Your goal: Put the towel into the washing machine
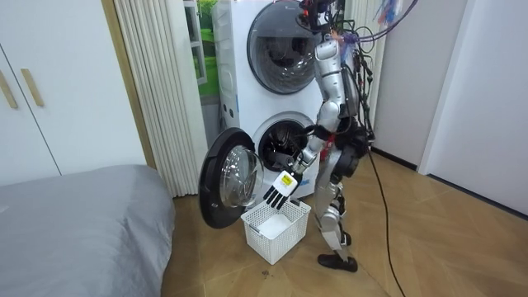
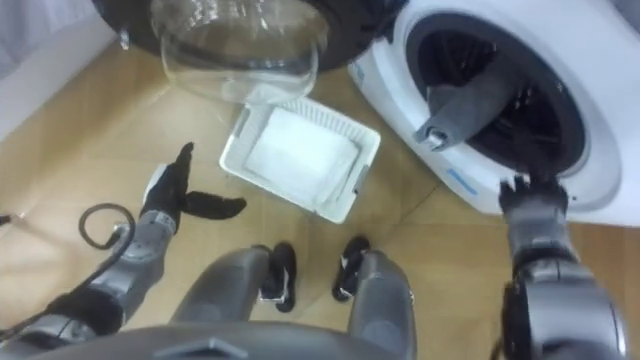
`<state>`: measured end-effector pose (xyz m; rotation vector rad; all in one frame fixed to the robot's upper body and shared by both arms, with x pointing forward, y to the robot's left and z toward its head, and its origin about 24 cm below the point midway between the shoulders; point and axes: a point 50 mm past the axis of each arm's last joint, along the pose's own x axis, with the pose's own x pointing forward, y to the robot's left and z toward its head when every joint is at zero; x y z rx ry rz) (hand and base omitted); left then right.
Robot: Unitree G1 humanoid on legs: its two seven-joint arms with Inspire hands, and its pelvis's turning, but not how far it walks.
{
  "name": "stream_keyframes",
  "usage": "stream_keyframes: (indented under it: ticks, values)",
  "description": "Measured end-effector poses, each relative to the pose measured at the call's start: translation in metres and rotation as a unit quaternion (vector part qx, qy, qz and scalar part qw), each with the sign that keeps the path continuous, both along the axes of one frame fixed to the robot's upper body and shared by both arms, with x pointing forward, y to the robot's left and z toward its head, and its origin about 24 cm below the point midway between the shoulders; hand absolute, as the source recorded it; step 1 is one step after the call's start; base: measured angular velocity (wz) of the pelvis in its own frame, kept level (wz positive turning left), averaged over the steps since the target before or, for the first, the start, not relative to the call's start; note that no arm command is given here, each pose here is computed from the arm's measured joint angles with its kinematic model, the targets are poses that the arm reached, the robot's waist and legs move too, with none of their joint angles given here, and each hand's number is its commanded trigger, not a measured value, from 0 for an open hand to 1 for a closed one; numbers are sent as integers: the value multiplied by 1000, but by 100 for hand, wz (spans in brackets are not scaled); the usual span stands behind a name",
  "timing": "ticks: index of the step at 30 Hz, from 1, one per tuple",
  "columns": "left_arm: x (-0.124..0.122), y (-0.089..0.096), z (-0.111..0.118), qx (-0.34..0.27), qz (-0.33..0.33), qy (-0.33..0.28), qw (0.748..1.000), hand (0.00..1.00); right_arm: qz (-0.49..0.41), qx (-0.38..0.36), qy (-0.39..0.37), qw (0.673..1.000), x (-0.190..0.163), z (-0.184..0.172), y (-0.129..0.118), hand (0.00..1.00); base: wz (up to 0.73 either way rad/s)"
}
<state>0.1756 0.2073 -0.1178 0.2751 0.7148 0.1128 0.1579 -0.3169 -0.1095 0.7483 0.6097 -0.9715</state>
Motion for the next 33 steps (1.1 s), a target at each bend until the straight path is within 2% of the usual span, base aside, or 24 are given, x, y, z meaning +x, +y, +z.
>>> stream_keyframes:
  ticks: [1,4,6,11,15,18,20,21,23,27,33]
  values:
    - [-5,5,-3,4,13,8,1000,0,12,-4,12,1000,-8,-5,2,0,-7]
    - [-41,31,-12,26,56,49,997,0,90,-9,84,992,-57,-27,19,0,-3]
    - [-61,37,-17,29,71,72,994,0,147,-19,121,982,-75,-33,25,0,-15]
    - [-98,41,-28,21,93,122,988,0,261,-19,162,951,-96,-43,45,0,2]
    - [-119,41,-33,7,97,154,983,0,321,-25,168,932,-96,-45,53,0,2]
    - [-126,38,-35,-8,100,163,981,0,373,-32,175,911,-95,-48,63,0,43]
    - [-115,31,-35,-22,86,153,984,0,379,-28,184,906,-105,-50,67,0,109]
    - [-100,24,-33,-28,69,135,988,0,373,-16,202,905,-116,-53,67,0,57]
    - [-105,25,-35,-26,70,147,986,0,389,-2,223,894,-122,-56,71,0,-27]
    - [-133,28,-44,-30,98,220,970,0,471,1,239,849,-122,-58,81,0,-45]
    - [-129,25,-47,-43,90,244,965,0,508,5,258,822,-114,-59,83,0,-7]
